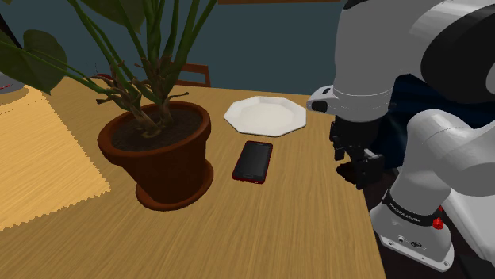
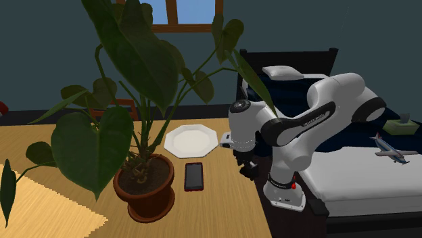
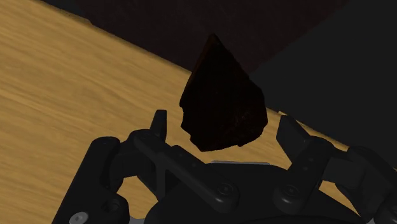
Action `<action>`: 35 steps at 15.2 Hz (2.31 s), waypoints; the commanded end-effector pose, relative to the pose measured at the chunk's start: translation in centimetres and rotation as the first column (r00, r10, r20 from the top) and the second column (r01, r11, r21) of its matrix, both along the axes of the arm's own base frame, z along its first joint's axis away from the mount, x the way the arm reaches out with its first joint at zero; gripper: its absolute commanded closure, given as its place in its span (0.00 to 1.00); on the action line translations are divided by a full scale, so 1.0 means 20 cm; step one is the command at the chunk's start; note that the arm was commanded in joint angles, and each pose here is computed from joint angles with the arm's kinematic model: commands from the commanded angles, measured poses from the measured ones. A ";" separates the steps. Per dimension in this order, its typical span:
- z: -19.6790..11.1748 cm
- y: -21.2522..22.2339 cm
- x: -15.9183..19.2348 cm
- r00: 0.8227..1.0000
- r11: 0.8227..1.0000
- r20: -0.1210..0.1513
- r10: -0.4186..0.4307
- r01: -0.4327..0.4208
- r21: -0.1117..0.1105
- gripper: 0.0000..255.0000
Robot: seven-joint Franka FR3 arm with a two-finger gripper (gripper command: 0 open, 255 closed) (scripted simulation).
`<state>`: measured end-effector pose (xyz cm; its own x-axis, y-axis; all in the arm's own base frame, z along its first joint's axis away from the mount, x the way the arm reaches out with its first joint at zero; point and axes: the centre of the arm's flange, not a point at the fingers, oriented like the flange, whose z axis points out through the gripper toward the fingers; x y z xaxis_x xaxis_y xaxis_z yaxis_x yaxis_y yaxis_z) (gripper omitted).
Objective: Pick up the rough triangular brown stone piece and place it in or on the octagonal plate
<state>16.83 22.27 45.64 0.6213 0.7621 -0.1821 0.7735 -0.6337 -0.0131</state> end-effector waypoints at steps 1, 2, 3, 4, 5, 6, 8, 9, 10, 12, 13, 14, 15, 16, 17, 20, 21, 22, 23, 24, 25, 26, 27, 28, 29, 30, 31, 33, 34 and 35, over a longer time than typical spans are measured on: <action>0.00 0.00 0.00 1.000 1.000 0.000 0.000 0.000 0.000 0.00; 0.00 0.00 0.00 1.000 1.000 0.000 0.000 0.000 0.000 0.00; 0.00 0.00 0.00 1.000 1.000 0.000 0.000 0.000 0.000 0.00; 0.00 0.00 0.00 1.000 1.000 0.000 0.000 0.000 0.000 1.00; 0.00 0.00 0.00 1.000 1.000 0.000 0.000 0.000 0.000 1.00; 0.00 0.00 0.00 1.000 1.000 0.000 0.000 0.000 0.000 1.00; -0.01 0.00 0.00 1.000 1.000 0.000 0.000 0.000 0.000 1.00; -0.01 0.00 0.00 1.000 1.000 0.000 0.000 0.000 0.000 1.00; -0.01 0.00 0.00 1.000 1.000 0.000 0.000 0.000 0.000 1.00; -0.01 0.00 0.00 1.000 1.000 0.000 0.000 0.000 0.000 1.00; 0.00 0.00 0.00 1.000 1.000 0.000 0.000 0.000 0.000 1.00; 0.02 0.00 0.00 1.000 1.000 0.000 0.000 0.000 0.000 1.00; 0.05 0.00 0.00 1.000 1.000 0.000 0.000 0.000 0.000 1.00; 0.08 0.00 0.00 1.000 1.000 0.000 0.000 0.000 0.000 1.00; 0.10 0.00 0.00 1.000 1.000 0.000 0.000 0.000 0.000 1.00; 0.18 0.00 0.00 1.000 1.000 0.000 0.000 0.000 0.000 1.00; 0.21 0.00 0.00 1.000 1.000 0.000 0.000 0.000 0.000 1.00; 0.24 0.00 0.00 1.000 1.000 0.000 0.000 0.000 0.000 1.00; 0.26 0.00 0.00 1.000 1.000 0.000 0.000 0.000 0.000 1.00; 0.29 0.00 0.00 1.000 1.000 0.000 0.000 0.000 0.000 1.00; 0.32 0.00 0.00 1.000 1.000 0.000 0.000 0.000 0.000 1.00; 0.34 0.00 0.00 1.000 1.000 0.000 0.000 0.000 0.000 1.00; 0.37 0.00 0.00 1.000 1.000 0.000 0.000 0.000 0.000 1.00; 0.39 0.00 0.00 1.000 1.000 0.000 0.000 0.000 0.000 1.00; 0.42 0.00 0.00 1.000 1.000 0.000 0.000 0.000 0.000 1.00; 0.42 0.00 0.00 1.000 1.000 0.000 0.000 0.000 0.000 1.00; 0.42 -0.02 0.06 1.000 1.000 0.000 0.000 0.000 0.000 1.00; 0.42 -0.05 0.19 1.000 1.000 0.000 0.000 0.000 0.000 1.00; 0.42 -0.06 0.26 1.000 1.000 0.000 0.000 0.000 0.000 1.00; 0.42 -0.08 0.32 1.000 1.000 0.000 0.000 0.000 0.000 1.00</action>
<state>21.90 21.10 54.23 0.6218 0.7618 -0.1817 0.7730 -0.6342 -0.0140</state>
